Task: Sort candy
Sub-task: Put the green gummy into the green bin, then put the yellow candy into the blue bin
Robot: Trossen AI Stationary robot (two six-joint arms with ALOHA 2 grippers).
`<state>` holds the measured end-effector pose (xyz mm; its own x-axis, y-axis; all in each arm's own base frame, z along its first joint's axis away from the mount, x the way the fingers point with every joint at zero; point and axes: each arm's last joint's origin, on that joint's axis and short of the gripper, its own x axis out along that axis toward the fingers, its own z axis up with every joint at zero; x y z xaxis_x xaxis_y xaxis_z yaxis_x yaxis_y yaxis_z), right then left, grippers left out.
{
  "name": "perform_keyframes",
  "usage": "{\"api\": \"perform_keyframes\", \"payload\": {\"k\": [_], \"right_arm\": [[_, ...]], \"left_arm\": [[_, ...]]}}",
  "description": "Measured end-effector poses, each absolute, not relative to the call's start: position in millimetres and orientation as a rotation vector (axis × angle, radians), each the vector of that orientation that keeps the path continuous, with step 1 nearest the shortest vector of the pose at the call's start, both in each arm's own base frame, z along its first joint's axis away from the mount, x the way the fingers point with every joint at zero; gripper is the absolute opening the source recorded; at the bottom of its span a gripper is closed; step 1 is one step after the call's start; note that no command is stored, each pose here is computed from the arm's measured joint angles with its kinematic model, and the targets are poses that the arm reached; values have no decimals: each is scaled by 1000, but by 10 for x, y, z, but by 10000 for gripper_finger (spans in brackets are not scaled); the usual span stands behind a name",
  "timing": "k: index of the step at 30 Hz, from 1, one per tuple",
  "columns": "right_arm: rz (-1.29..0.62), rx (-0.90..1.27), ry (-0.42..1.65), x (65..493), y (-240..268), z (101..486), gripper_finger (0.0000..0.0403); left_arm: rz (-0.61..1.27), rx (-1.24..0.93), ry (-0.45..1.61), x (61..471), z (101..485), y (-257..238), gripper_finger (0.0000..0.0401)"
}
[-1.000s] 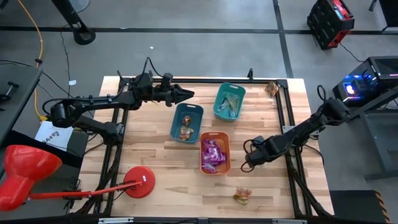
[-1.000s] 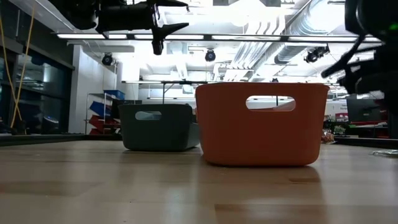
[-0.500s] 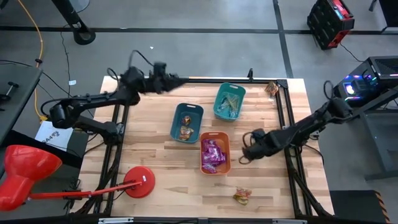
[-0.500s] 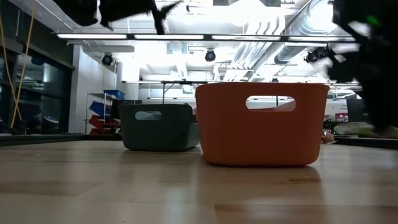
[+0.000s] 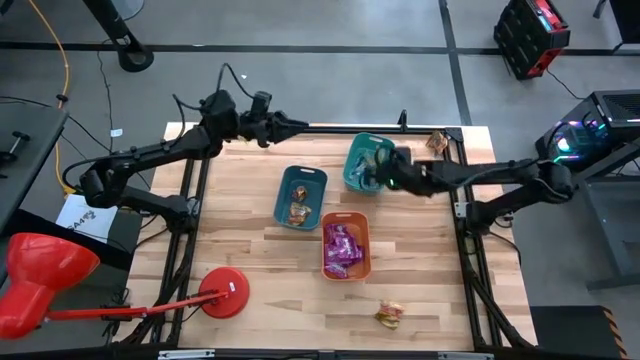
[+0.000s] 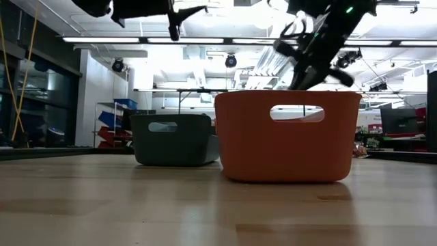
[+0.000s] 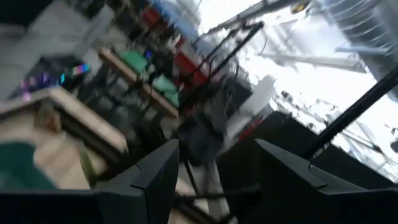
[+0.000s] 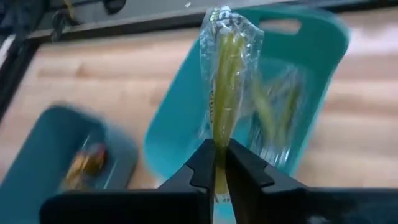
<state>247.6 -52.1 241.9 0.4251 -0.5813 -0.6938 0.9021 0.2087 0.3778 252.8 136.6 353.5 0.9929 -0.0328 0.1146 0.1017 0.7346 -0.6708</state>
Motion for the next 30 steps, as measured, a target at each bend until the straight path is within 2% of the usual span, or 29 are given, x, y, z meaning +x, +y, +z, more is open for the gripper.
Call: {"api": "perform_keyframes", "payload": {"k": [4,10,15,19,22,30], "right_arm": [[-1105,878,450,2536,-892,2321,54],[-1152,951,452,2539,-1174,2191,146],[-1175,939,417,2448,-1302,2261,210],[-1313,966,348,2232,-1566,2450,223],[-1446,966,380,1996,-1844,2555,224],[-1760,1024,384,1471,-2459,2340,224]], "left_arm": [[-139,-759,-22,2532,3490,1341,197],[-269,-730,37,2525,3485,1301,197],[-274,-714,38,2514,3484,1316,197],[-246,-707,28,2488,3482,1369,197],[-174,-701,-3,2474,3483,1418,197],[36,-718,-92,2467,3486,1498,197]]}}
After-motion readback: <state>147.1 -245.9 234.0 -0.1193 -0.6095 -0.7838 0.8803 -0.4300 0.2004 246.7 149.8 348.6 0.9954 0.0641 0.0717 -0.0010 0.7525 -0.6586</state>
